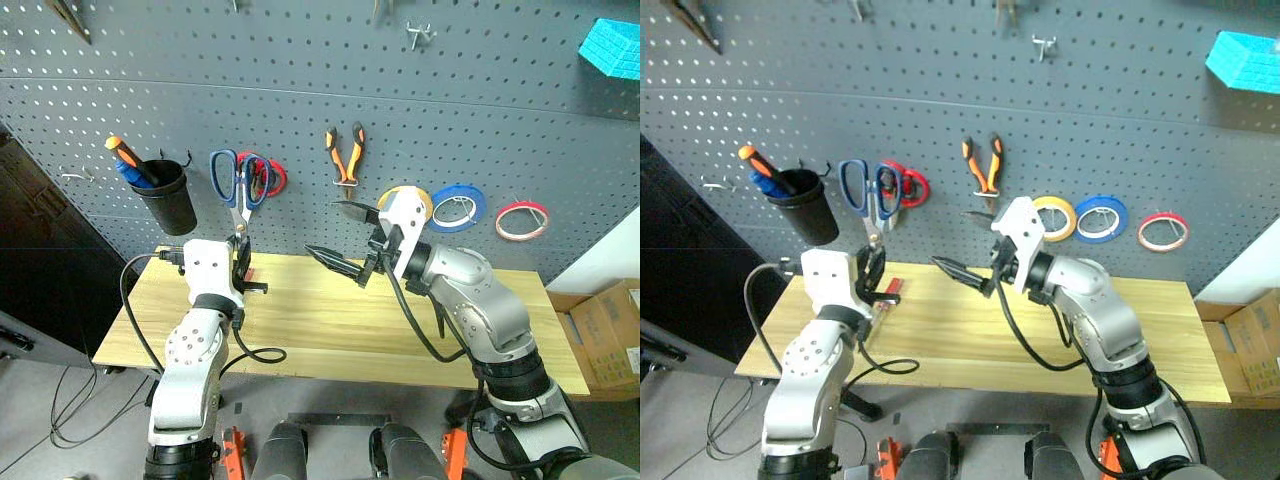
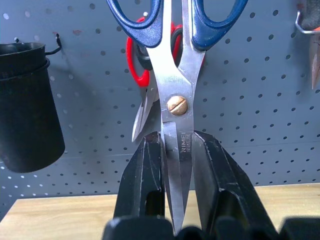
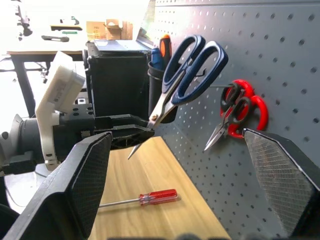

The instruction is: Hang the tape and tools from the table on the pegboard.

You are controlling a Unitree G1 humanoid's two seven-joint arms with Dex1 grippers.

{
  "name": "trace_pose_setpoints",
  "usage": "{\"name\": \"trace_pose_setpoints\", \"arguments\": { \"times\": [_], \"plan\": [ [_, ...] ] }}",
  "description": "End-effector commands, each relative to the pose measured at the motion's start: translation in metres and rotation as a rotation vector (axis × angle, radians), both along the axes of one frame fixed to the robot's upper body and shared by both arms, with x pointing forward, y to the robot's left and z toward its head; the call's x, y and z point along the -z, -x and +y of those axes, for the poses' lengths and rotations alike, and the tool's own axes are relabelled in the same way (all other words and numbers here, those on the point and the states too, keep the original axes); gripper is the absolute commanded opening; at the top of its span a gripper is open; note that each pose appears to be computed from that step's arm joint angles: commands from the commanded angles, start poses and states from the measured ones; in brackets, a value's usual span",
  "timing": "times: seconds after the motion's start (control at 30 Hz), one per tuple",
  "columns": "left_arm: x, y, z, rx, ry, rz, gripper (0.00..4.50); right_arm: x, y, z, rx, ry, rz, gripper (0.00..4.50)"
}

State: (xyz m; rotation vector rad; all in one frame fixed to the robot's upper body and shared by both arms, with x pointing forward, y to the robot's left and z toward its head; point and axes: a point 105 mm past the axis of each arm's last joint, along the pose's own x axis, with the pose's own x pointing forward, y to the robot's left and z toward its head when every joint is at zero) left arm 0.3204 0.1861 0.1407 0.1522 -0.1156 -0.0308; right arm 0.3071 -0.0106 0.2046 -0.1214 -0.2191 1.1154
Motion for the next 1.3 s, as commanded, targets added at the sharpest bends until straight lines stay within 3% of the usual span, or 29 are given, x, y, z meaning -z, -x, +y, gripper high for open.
{"name": "trace_pose_setpoints", "arguments": {
  "times": [0.03, 0.77, 1.3],
  "plan": [
    [-0.017, -0.006, 0.000, 0.008, -0.005, -0.073, 0.48, -0.017, 0.001, -0.004, 0.019, -0.019, -0.073, 4.50],
    [0.016, -0.020, -0.007, 0.070, 0.057, 0.076, 0.48, -0.020, -0.004, -0.015, 0.075, -0.010, -0.082, 4.50],
    [0.014, -0.047, -0.003, 0.056, 0.026, 0.101, 0.48, -0.016, -0.004, -0.016, 0.080, 0.003, -0.077, 4.50]
  ]
}}
